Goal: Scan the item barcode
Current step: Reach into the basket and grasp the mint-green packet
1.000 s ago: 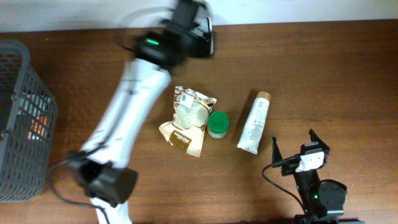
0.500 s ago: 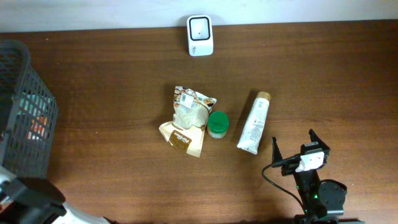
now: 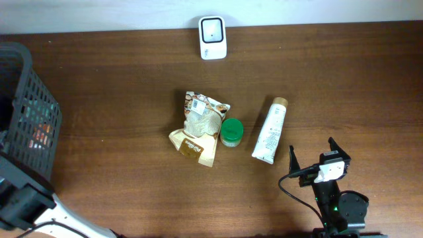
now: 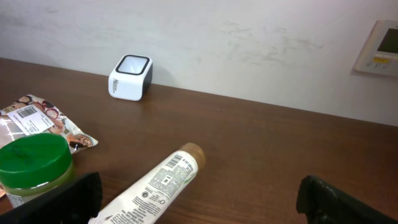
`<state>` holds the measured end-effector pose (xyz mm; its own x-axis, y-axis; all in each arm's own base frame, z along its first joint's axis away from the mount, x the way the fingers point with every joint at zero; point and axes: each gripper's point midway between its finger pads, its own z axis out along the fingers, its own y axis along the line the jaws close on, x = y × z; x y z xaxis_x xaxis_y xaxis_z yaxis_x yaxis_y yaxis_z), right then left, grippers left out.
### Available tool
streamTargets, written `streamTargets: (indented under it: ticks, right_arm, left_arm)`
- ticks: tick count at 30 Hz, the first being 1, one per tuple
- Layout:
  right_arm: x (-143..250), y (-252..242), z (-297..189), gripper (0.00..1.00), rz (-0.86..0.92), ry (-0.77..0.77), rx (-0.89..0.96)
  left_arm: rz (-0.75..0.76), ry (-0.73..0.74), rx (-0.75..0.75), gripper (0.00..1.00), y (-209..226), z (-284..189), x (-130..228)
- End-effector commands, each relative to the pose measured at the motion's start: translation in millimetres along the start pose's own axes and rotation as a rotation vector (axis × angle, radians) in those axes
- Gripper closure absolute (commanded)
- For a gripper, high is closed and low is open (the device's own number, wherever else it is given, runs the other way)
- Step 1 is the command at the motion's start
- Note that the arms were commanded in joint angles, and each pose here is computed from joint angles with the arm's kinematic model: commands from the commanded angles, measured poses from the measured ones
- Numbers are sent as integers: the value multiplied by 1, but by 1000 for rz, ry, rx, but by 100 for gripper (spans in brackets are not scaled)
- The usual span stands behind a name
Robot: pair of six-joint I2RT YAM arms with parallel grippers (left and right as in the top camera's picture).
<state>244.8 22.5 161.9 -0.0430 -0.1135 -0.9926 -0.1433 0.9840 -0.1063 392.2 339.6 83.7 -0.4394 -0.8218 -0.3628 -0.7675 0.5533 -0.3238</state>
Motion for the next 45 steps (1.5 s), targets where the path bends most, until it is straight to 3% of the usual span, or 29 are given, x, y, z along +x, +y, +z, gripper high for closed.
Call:
streamTargets:
  ticks: [1,13,15,17,18,21,24,26,29,32,35,38,41,45]
  right_arm:
    - [2,1,0,2,1,4,-1]
    - [2,1,0,1,1,5,-1]
    - [2,1,0,2,1,4,-1]
    - [2,1,0,2,1,5,-1]
    - [2,1,0,2,1,4,-1]
    - [2,1,0,2,1,5,-1]
    - [2,1,0,2,1,5,-1]
    - [2,1,0,2,1,4,-1]
    - [2,1,0,2,1,5,-1]
    - [2,1,0,2,1,4,-1]
    - [2,1,0,2,1,4,-1]
    - [2,1,0,2,1,4,-1]
    - [2,1,0,2,1,5,-1]
    - [2,1,0,2,1,5,-1]
  left_arm:
    - [10,53,16,25,2,26,13]
    - [112,47,65,29,-11,91,22]
    - [127,52,73,41,-18,98,26]
    - [130,56,75,89,-20,99,28]
    - [127,58,74,100,-19,99,28]
    - [108,61,65,100,-11,91,25]
    - [105,-11,73,100,-16,47,0]
    - [121,-124,94,100,-29,-9,-29]
    - [171,-388,144,100,-59,-143,-68]
    - [231,-602,195,100,-90,-260,-67]
    - [268,-682,230,100,-108,-328,-37]
    - [347,-548,272,100,-137,-327,17]
    - [573,-306,308,100,-174,-278,85]
    - [960,82,362,100,-220,-154,210]
